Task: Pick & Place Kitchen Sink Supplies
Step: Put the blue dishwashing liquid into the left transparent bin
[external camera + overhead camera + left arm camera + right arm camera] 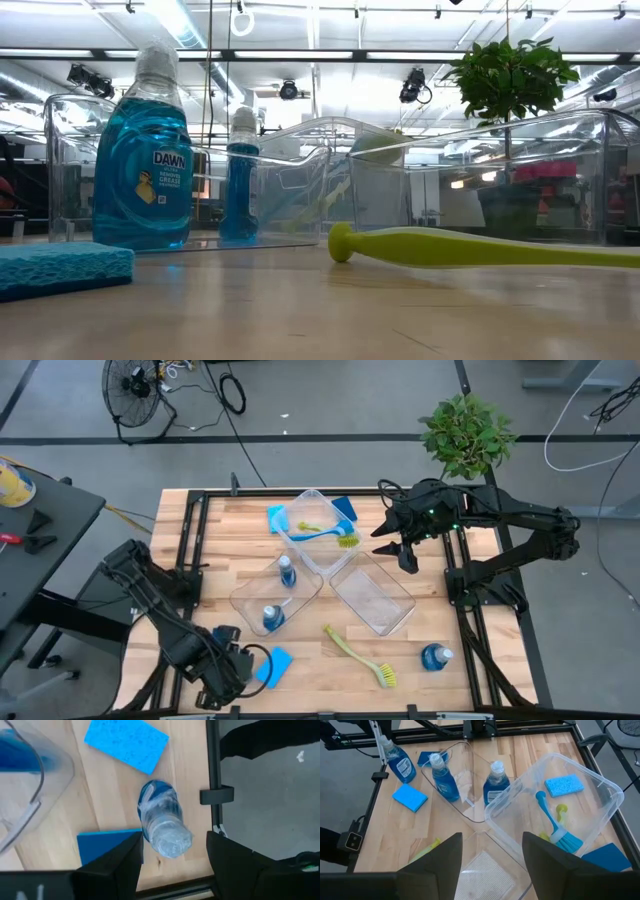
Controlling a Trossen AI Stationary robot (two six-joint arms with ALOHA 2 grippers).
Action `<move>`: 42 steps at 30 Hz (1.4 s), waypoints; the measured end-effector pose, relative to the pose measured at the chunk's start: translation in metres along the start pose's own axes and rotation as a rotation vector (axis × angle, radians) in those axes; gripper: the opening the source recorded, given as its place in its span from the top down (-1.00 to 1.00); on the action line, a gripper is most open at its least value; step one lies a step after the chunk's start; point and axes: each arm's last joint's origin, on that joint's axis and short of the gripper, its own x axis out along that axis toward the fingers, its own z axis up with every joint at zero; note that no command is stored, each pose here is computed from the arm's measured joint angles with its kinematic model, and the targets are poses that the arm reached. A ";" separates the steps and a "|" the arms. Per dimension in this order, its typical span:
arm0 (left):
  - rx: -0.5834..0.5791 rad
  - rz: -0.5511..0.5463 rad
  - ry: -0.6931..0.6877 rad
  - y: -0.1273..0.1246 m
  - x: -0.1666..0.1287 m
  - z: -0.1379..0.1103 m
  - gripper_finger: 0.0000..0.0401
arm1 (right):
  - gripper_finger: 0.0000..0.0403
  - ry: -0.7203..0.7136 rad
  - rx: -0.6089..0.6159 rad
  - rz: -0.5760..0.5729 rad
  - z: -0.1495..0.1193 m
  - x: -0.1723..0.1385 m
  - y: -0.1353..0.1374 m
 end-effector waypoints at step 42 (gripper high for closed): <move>-0.004 0.054 0.048 -0.001 0.036 -0.005 -0.11 | -0.03 -0.005 -0.002 0.000 0.000 0.000 0.000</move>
